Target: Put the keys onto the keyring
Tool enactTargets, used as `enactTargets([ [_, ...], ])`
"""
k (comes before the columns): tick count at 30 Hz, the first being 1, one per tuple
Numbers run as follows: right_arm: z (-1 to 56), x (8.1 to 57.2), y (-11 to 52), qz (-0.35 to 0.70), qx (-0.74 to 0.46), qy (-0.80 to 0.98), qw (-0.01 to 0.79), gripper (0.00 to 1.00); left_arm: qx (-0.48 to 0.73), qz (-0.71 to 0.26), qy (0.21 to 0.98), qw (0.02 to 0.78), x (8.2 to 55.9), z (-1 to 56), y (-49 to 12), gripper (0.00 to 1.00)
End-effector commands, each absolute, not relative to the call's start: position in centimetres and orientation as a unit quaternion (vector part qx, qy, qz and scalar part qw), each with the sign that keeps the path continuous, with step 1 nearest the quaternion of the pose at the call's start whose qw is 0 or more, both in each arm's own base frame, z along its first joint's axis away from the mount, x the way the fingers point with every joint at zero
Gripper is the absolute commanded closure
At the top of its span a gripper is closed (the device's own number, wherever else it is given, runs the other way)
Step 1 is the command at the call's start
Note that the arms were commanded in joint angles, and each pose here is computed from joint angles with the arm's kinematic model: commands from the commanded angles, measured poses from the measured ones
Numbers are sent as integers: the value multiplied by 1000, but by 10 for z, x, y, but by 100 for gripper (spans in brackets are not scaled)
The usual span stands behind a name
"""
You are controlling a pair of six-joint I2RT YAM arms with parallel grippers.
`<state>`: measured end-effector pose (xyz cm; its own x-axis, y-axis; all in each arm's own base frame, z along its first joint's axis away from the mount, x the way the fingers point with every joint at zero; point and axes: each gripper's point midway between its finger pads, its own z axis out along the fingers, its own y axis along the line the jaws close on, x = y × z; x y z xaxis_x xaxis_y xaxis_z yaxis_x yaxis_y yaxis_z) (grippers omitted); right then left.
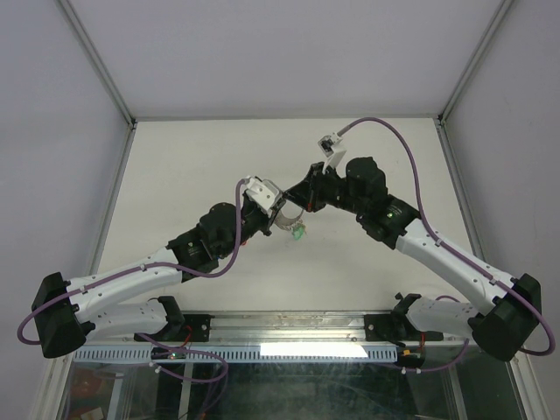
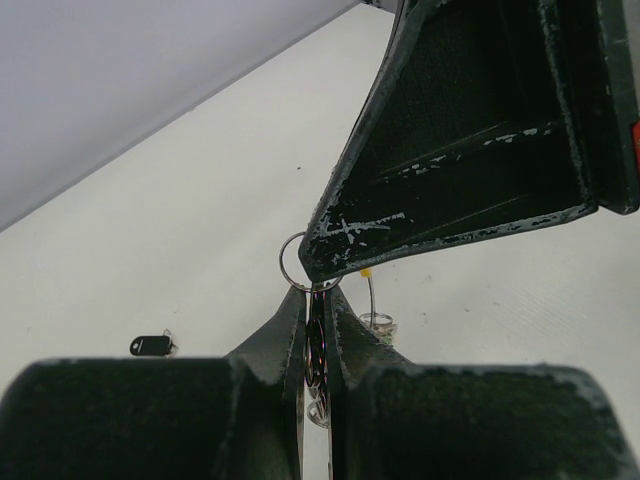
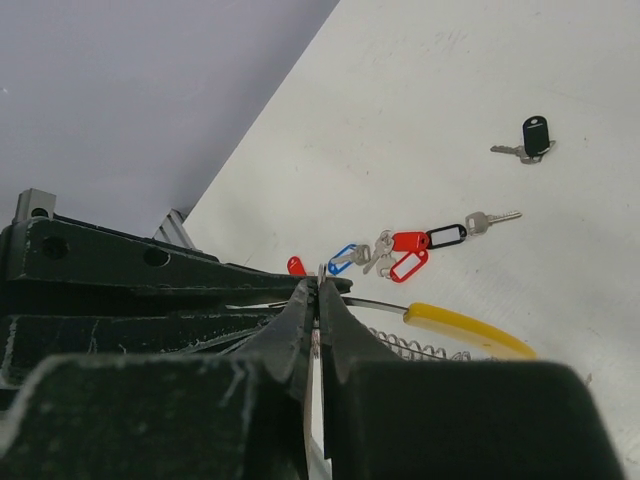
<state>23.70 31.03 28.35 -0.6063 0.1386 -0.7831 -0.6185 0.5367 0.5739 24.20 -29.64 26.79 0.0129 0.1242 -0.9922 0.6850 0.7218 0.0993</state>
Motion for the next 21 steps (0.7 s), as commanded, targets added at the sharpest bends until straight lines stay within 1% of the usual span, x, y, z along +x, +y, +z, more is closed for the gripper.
enactTargets([
  [1, 311, 239, 314, 463, -196, 724, 472, 100, 272, -260, 614, 694, 240, 326, -299, 100],
  [6, 335, 238, 313, 461, -221, 696, 505, 100, 285, -287, 601, 689, 229, 335, -304, 93],
  [10, 352, 225, 311, 473, -267, 643, 540, 100, 292, -302, 593, 687, 223, 340, -305, 88],
  [12, 354, 224, 309, 465, -279, 638, 547, 100, 299, -312, 587, 684, 220, 342, -309, 83],
  [14, 355, 222, 309, 463, -289, 635, 547, 100, 311, -326, 579, 679, 214, 343, -314, 76],
  [21, 365, 221, 299, 447, -290, 623, 573, 100, 344, -375, 552, 661, 191, 352, -322, 57],
])
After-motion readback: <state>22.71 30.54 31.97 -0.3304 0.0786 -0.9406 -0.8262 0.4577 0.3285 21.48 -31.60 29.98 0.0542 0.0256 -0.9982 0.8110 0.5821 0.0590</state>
